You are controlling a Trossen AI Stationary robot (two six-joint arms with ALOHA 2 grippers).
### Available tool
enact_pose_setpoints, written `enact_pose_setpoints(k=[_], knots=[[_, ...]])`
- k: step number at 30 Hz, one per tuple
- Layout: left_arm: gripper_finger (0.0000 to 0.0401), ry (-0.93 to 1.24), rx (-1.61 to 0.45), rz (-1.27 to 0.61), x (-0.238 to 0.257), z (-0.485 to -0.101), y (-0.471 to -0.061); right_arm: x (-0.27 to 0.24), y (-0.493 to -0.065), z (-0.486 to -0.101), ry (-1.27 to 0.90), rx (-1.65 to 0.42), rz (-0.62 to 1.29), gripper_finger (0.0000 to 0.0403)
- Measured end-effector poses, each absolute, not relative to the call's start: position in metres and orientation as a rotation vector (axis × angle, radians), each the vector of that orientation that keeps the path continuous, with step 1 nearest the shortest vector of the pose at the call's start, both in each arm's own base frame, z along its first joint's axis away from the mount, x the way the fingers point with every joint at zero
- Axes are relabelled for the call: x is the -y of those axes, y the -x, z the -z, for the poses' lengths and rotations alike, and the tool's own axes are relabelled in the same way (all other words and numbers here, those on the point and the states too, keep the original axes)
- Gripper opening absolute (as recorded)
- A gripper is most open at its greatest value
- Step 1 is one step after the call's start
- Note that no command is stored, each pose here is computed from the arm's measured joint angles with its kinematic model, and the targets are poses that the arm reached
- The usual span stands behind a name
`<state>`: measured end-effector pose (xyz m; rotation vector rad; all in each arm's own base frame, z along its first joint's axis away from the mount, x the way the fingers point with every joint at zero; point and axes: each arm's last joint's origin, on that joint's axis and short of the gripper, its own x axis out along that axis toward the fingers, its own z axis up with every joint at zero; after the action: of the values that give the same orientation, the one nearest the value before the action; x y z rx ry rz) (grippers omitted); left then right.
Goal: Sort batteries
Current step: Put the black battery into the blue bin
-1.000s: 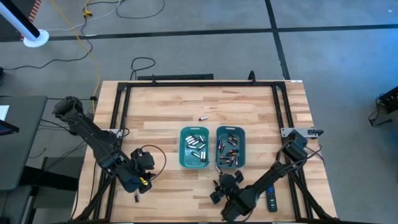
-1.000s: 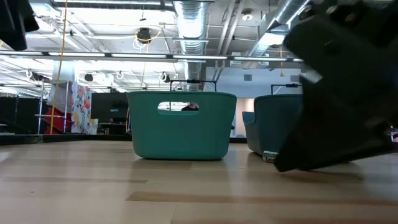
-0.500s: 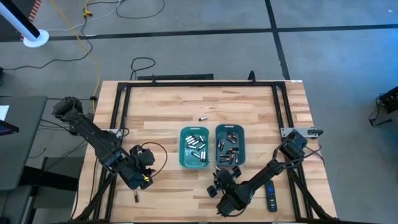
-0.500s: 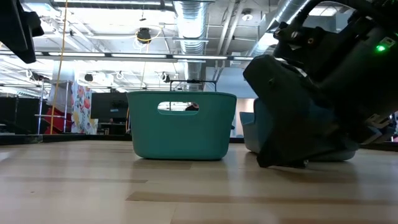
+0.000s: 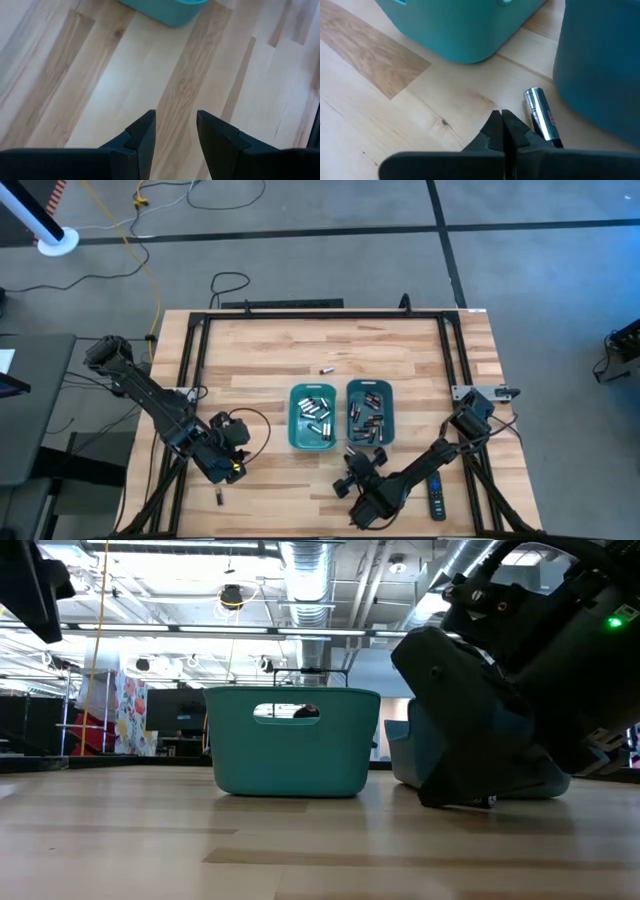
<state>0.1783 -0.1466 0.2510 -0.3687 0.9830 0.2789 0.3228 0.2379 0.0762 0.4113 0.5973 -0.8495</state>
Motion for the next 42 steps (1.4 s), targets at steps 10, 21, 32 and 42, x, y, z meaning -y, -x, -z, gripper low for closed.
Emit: enact_pose_setpoints(k=[10,21,32,42], knots=[[0.0139,0.339,-0.981,-0.254,0.147,-0.251,-0.179,-0.261,-0.316,-0.1,-0.446,-0.668,0.821,0.0001],[0.0139,0.307,-0.991,-0.233,0.147,-0.251,-0.179,-0.289,-0.314,-0.137,-0.471,-0.717,0.785,0.0001],[0.0139,-0.146,-1.136,0.234,0.155,-0.249,-0.171,-0.31,-0.296,-0.167,-0.552,-0.761,0.817,0.0003],[0.0139,-0.596,-1.125,0.676,0.19,-0.236,-0.144,-0.332,-0.277,-0.174,-0.734,-0.739,0.827,0.0004]])
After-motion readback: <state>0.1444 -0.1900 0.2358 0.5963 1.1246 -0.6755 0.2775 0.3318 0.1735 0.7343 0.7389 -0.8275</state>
